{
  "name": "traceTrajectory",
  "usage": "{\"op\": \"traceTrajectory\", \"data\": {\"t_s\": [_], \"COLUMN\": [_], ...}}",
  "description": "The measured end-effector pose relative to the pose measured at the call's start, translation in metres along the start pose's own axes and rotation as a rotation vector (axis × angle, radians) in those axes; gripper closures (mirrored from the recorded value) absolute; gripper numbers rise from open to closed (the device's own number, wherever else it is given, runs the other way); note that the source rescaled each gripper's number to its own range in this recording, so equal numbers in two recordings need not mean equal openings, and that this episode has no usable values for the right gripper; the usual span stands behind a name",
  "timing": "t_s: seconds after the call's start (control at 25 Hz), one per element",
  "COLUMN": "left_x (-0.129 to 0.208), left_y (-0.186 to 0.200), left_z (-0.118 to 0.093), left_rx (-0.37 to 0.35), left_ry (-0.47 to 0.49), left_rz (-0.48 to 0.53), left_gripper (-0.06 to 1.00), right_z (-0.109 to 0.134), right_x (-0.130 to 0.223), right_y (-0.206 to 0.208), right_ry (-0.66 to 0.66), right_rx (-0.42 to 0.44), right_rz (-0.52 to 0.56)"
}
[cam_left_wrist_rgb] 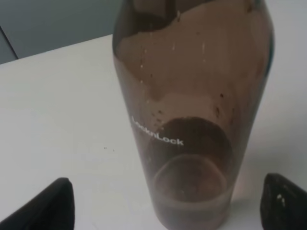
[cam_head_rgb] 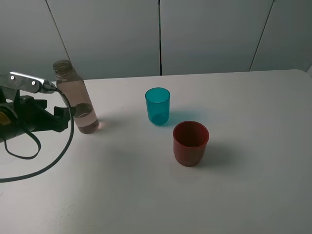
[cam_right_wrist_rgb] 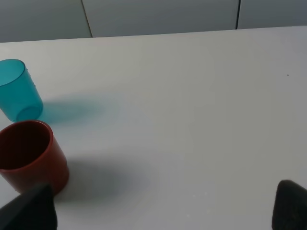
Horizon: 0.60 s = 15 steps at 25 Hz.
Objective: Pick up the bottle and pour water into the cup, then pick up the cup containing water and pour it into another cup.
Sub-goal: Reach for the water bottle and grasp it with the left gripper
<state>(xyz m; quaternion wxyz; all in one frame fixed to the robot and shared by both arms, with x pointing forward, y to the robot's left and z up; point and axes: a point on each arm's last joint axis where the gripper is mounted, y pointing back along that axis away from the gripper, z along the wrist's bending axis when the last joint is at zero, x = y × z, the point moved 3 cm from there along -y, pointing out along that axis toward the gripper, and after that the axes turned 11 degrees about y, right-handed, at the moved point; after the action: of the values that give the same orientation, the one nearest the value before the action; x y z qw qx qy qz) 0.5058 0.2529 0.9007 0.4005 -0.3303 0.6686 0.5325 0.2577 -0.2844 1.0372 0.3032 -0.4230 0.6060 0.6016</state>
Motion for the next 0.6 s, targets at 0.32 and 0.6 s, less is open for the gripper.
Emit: {"op": "traceTrajectory", "data": {"t_s": [0.32, 0.6], "left_x": [-0.016, -0.020], "left_y": [-0.008, -0.014], "left_z": [-0.002, -0.004], "left_rx": [0.014, 0.033], "left_ry": [-0.015, -0.040], "left_rz": [-0.053, -0.050], "left_gripper": [-0.01, -0.01], "right_z": [0.000, 0.000], "right_x": [0.000, 0.000], "right_y": [0.000, 0.000], "right_ry": [0.000, 0.000], "right_rx": [0.000, 0.000], "right_rz": [0.000, 0.000]}}
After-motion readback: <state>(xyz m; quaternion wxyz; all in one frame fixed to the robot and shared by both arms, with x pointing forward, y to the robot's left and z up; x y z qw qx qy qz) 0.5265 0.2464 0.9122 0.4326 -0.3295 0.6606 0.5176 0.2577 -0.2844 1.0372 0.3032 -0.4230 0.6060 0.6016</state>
